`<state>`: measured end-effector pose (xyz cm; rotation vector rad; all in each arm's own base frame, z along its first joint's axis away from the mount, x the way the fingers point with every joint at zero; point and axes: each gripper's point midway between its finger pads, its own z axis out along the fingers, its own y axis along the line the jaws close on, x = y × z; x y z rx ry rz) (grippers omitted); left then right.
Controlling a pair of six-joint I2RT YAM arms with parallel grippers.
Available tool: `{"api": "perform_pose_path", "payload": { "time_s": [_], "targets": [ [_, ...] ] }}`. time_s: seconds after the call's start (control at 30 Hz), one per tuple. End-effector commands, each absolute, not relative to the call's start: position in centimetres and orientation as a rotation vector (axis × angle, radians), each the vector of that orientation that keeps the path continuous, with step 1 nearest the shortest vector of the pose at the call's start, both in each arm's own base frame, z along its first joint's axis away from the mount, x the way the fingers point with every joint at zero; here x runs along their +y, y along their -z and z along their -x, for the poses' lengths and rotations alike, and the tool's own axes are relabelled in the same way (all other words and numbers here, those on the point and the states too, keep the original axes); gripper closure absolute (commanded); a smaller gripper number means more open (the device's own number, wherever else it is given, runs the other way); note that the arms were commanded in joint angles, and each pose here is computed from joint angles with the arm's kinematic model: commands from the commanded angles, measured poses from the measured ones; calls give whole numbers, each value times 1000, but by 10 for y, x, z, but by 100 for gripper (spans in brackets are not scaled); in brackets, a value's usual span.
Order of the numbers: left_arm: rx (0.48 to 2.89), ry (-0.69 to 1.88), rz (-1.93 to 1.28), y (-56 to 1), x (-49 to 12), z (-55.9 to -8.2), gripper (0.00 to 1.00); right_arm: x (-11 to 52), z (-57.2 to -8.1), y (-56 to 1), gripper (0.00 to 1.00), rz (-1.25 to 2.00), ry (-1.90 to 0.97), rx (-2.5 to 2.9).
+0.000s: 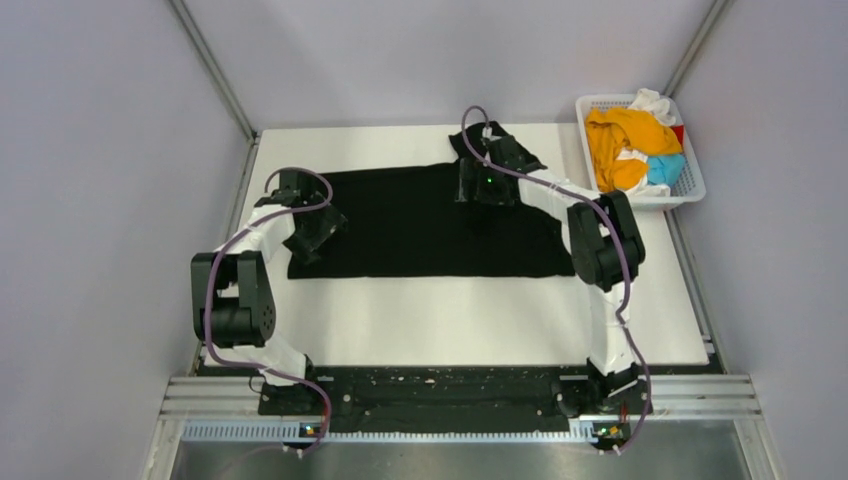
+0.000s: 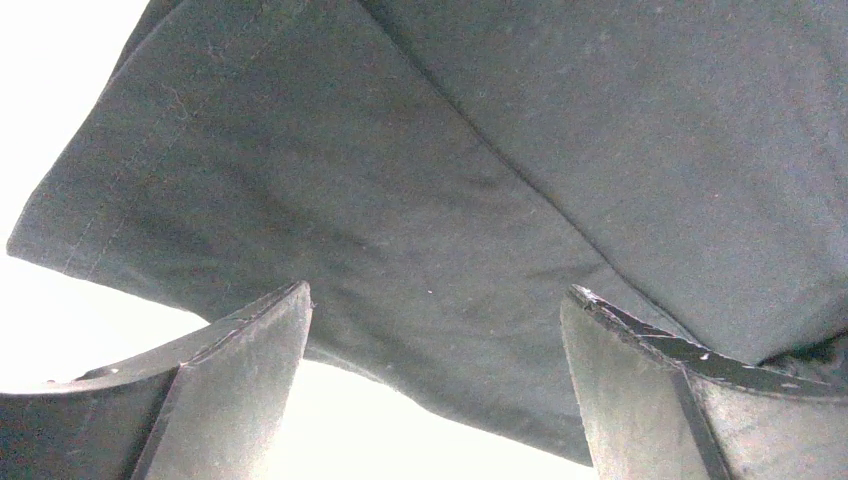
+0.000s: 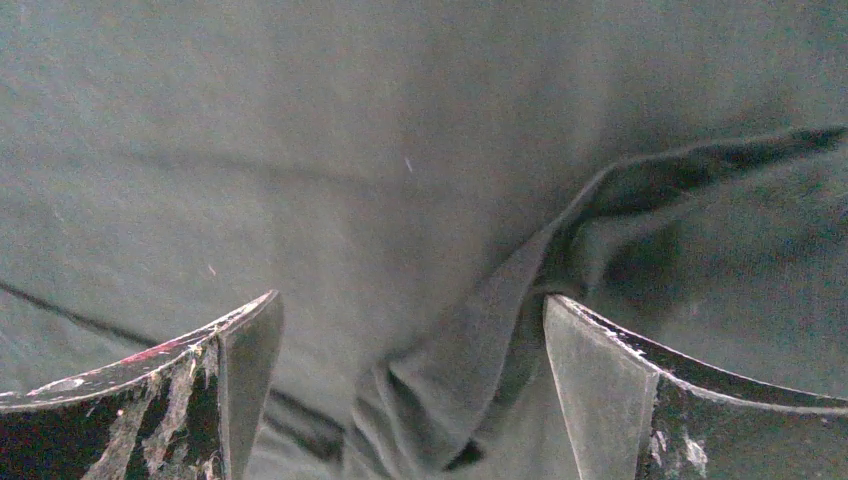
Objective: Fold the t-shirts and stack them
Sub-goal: Move the tshirt to the center of the board
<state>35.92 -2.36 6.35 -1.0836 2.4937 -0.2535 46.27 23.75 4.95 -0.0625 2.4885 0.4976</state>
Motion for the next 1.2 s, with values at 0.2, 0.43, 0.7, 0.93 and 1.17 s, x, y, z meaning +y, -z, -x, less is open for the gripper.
{"api": "perform_pose_path", "payload": {
  "time_s": [0.2,0.43,0.7,0.93,1.17],
  "targets": [
    [2432,280,1053,-86,-24,-360,1,251,-523,-146,1,68,-525,2198],
    [2465,366,993,-81,-41,-383,1,212,-451,-123,1,-65,-459,2308],
    [2494,342,990,-71,-39,-377,1,262,-427,-85,1,16,-717,2383],
    [2504,318,1003,-64,-37,-350,1,299,-485,-92,1,68,-711,2311],
    [2472,316,920,-87,-34,-361,1,306,-505,-123,1,121,-687,2249]
  ]
}}
